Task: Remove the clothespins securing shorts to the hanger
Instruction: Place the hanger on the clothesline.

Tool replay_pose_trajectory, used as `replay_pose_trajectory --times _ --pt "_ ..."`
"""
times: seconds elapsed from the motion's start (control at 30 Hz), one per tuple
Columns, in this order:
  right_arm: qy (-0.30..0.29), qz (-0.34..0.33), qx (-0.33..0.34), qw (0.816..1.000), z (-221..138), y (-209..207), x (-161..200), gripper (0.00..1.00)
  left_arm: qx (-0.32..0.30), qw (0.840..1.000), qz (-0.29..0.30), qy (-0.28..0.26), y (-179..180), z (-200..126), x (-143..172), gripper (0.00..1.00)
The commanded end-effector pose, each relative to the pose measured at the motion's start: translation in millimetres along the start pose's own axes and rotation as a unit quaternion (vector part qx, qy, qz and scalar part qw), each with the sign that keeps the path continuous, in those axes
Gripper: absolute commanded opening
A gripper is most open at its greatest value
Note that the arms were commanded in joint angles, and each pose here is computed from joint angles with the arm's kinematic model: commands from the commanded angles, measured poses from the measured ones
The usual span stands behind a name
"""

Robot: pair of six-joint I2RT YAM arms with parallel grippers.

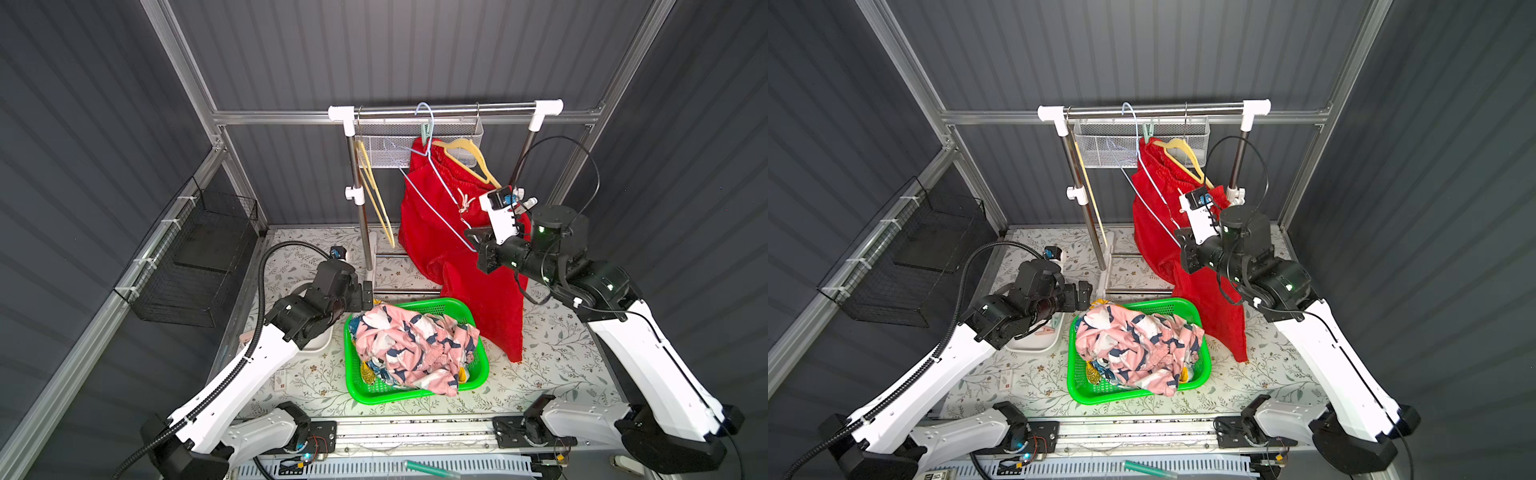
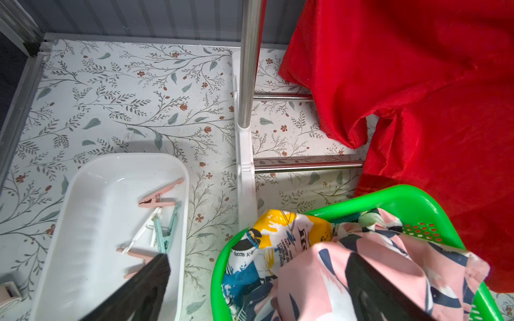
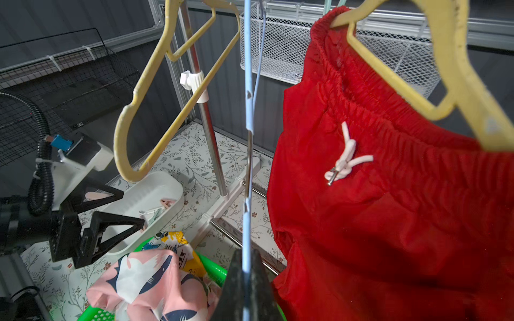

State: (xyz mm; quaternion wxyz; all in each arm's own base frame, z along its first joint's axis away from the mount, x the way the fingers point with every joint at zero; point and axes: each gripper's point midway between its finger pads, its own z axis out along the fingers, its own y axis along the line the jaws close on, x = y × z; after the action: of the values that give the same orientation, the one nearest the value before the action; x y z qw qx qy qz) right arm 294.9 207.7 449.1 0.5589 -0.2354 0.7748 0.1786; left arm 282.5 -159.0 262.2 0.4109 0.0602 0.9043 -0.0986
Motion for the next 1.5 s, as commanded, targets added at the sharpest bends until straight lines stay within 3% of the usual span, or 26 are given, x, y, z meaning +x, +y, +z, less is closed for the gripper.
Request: replay_pose_trajectory --times 0.0,0.23,0.63,0.77,0.9,1.03,1.2,1.47 --pt "-0.02 0.009 0.013 1.0 3.7 -4.7 -18.0 0.0 -0.019 0.999 0.043 0.005 8.7 2.6 7.2 1.0" --pt "-0.038 0.018 0.003 0.999 21.5 -1.1 -36.0 0.0 -0.035 0.996 0.08 0.002 17.4 7.1 16.6 1.0" --pt "-0.016 0.021 -0.029 0.999 42.1 15.8 -20.2 0.0 -0.017 0.996 0.084 -0.021 13.4 2.4 13.1 1.0" --pt "-0.014 0.017 -0.035 0.999 41.4 18.7 -17.3 0.05 -0.01 0.996 0.09 -0.021 9.2 1.8 7.5 1.0" --pt "-0.014 0.011 -0.037 0.999 36.9 19.3 -15.0 0.2 -0.002 0.995 0.102 -0.015 2.2 4.9 1.8 1.0" --pt "-0.024 0.005 -0.044 0.999 35.3 21.2 -21.0 0.12 0.002 0.993 0.116 -0.014 -4.7 8.1 -8.1 1.0" --pt "-0.025 0.006 -0.042 0.999 35.0 20.8 -23.3 0.43 0.011 0.991 0.133 -0.009 -12.1 12.3 -14.2 1.0" --pt "-0.057 -0.008 0.019 0.998 -25.1 -2.6 -22.6 0.59 0.028 0.986 0.163 -0.003 -17.5 19.3 -5.5 1.0"
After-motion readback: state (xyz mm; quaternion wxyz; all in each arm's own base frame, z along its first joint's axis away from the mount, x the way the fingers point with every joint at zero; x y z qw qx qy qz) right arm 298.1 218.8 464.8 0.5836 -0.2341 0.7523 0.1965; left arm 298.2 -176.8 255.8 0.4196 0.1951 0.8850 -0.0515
